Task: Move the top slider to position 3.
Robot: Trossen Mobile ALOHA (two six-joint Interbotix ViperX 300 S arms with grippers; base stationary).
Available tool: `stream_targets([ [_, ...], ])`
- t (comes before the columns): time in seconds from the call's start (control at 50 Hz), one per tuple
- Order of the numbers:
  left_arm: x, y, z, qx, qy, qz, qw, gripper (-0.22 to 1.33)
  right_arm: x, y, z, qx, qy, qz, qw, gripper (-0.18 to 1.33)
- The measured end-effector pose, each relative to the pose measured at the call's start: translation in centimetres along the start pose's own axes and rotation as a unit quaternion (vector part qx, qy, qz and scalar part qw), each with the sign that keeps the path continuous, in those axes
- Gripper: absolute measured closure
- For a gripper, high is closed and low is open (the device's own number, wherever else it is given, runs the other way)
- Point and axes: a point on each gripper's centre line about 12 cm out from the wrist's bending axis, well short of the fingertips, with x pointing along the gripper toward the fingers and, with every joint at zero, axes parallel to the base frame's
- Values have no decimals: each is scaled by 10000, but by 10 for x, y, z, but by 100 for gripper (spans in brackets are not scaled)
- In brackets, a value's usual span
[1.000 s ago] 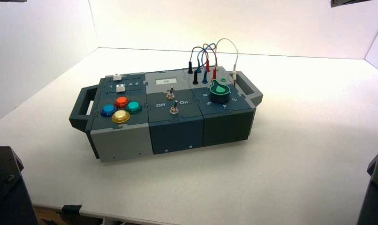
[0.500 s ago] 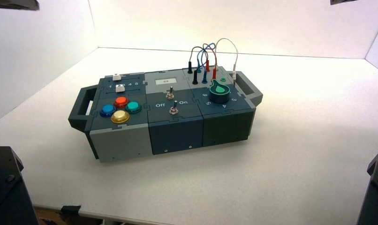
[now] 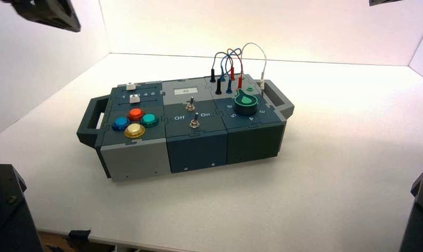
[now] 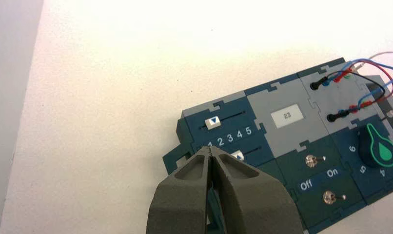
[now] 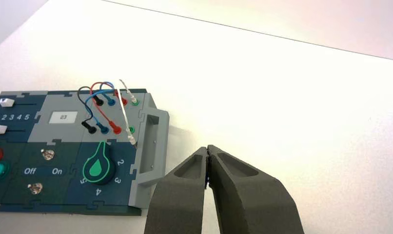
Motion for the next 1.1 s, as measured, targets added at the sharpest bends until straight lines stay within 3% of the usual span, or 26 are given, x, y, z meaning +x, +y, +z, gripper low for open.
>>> stream_targets([
  [0.36,43,1,7,-54,633,78,9979,127,1,0,-1,0,15,-1,10000,129],
  [0.74,89,-9,11,111,994,33,9950,127,1,0,0,0,15,-1,10000,129],
  [1.1,116,-7,2,107,1326,96,9911,127,3,0,-2,-6,69,2,10000,129],
])
